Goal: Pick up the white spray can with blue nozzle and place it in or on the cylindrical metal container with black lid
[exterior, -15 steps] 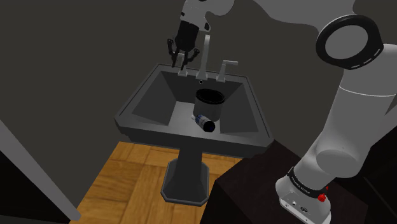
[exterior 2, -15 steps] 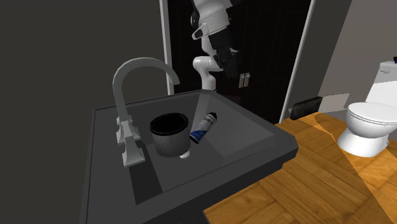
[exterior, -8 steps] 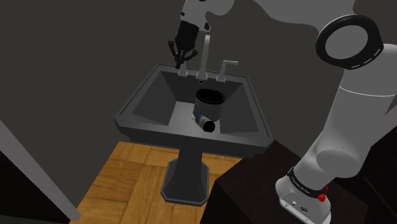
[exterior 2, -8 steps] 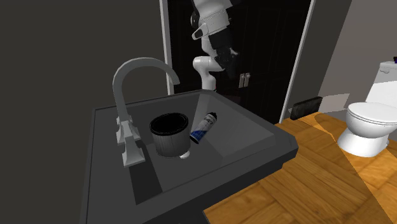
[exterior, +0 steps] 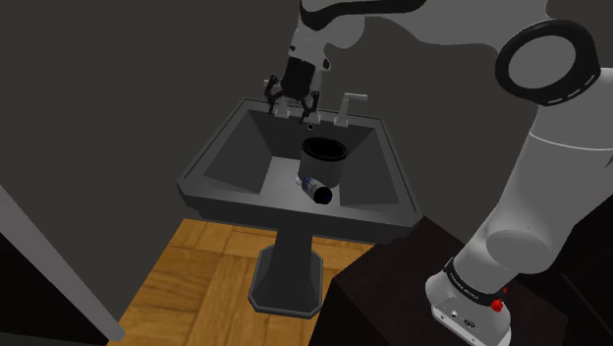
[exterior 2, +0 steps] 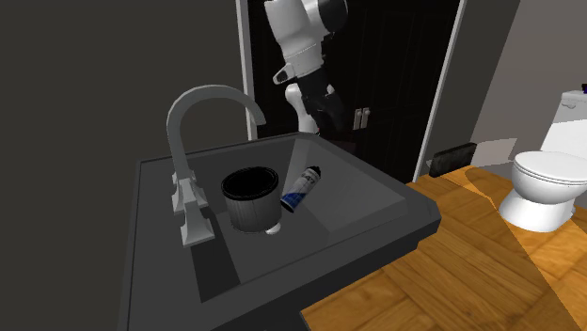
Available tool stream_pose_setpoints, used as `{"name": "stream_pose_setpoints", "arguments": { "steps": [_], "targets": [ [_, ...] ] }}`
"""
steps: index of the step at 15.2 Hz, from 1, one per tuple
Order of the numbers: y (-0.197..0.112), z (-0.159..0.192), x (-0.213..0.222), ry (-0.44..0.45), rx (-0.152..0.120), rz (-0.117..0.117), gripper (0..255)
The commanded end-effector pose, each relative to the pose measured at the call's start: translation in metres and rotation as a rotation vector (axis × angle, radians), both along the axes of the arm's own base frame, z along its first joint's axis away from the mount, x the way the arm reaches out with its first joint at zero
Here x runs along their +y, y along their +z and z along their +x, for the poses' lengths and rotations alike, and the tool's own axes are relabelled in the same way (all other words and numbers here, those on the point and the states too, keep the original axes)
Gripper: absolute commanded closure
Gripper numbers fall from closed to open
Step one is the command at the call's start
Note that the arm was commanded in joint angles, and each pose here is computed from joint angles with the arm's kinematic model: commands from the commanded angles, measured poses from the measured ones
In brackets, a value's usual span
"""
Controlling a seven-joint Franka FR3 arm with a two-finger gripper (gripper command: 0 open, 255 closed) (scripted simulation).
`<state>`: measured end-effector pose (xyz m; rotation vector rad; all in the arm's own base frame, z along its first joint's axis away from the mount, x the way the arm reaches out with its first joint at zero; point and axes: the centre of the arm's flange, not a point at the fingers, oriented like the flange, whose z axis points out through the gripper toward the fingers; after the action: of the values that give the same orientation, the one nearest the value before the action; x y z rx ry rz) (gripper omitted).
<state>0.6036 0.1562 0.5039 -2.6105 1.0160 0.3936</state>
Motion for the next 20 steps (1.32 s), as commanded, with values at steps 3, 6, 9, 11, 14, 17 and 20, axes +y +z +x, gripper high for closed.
{"name": "stream_pose_setpoints", "arguments": {
  "steps": [3, 6, 9, 11, 14, 17, 20],
  "targets": [
    [-0.047, -0.011, -0.027, 0.008, 0.027, 0.014, 0],
    [-0.082, -0.017, -0.046, 0.013, 0.047, 0.024, 0],
    [-0.117, -0.024, -0.066, 0.019, 0.067, 0.034, 0],
    [-0.140, -0.029, -0.078, 0.023, 0.081, 0.041, 0],
    [-0.175, -0.037, -0.097, 0.029, 0.101, 0.051, 0],
    [-0.210, -0.046, -0.115, 0.034, 0.121, 0.061, 0],
    [-0.238, -0.053, -0.129, 0.039, 0.137, 0.069, 0]
  ]
}}
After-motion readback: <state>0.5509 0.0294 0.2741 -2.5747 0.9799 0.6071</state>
